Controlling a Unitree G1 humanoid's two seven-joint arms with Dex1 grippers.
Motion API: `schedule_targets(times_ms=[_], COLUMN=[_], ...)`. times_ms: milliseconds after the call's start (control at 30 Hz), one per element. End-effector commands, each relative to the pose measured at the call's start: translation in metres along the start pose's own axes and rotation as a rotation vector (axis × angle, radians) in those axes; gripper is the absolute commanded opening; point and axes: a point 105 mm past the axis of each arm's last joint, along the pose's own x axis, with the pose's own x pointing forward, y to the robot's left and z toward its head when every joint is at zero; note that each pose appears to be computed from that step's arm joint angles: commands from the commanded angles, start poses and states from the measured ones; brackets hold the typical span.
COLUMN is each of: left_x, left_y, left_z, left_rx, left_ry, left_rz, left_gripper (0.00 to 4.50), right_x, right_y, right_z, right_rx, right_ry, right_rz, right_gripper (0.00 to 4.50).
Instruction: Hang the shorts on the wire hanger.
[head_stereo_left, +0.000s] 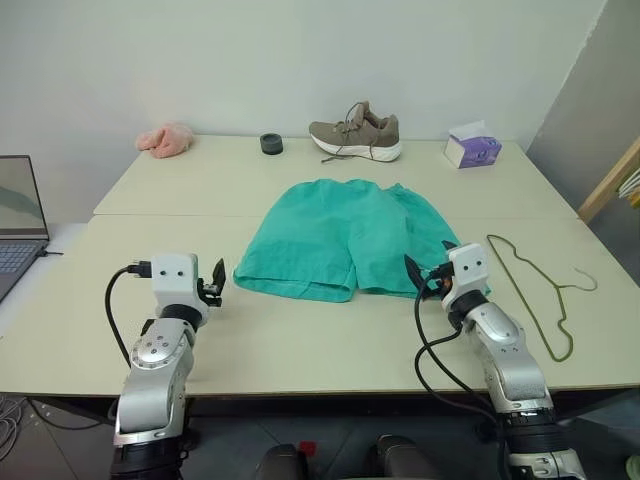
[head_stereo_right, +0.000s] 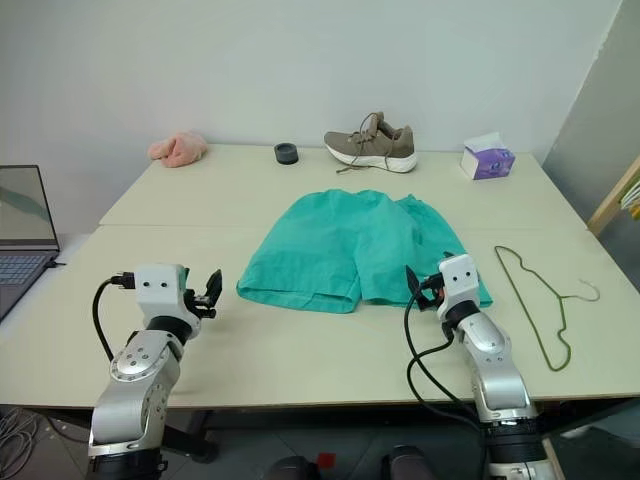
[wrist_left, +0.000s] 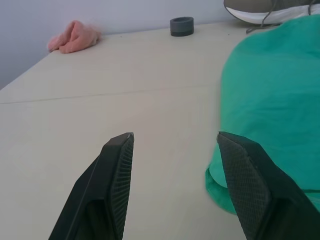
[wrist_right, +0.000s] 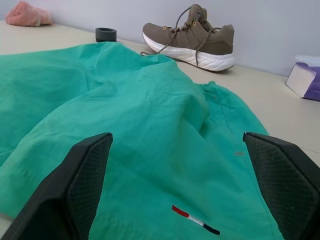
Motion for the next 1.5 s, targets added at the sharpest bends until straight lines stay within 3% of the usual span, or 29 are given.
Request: schedule_targets(times_ms=[33,467,1000,1133,1333,1500], left_x=[-0.001,-0.001,0.002,-0.002,-0.02,-0.038], left_y=[-0.002,-0.002,-0.012,-0.031,-0.065,-0.084], left_z=[0.02,0.021,0.027,0.035,0.063,0.065], left_rx=[0.035,0.037,0.03,-0.001,0.013,0.091], left_ry=[-0.082,-0.09,-0.104,-0.113,-0.192,-0.128], left_rz=[-0.02,-0.022,-0.088,-0.221,-0.582,-0.84], left_gripper=[2.8,2.8,2.8,2.8,2.8,2.8], right_x=[0.005,0.004,0.003,0.005,0.007,0.004], right_y=[-0.003,0.008,0.002,-0.012,-0.049,-0.088], right_z=[0.019,0.023,0.021,0.019,0.021,-0.009], right_rx=[-0.035,-0.054,-0.093,-0.04,-0.054,-0.01], right_ry=[-0.075,-0.094,-0.072,-0.03,0.05,0.25], right_rz=[0.016,0.123,0.114,0.075,-0.026,-0.092], right_gripper=[4.46,4.46,4.46,4.46,4.46,4.46])
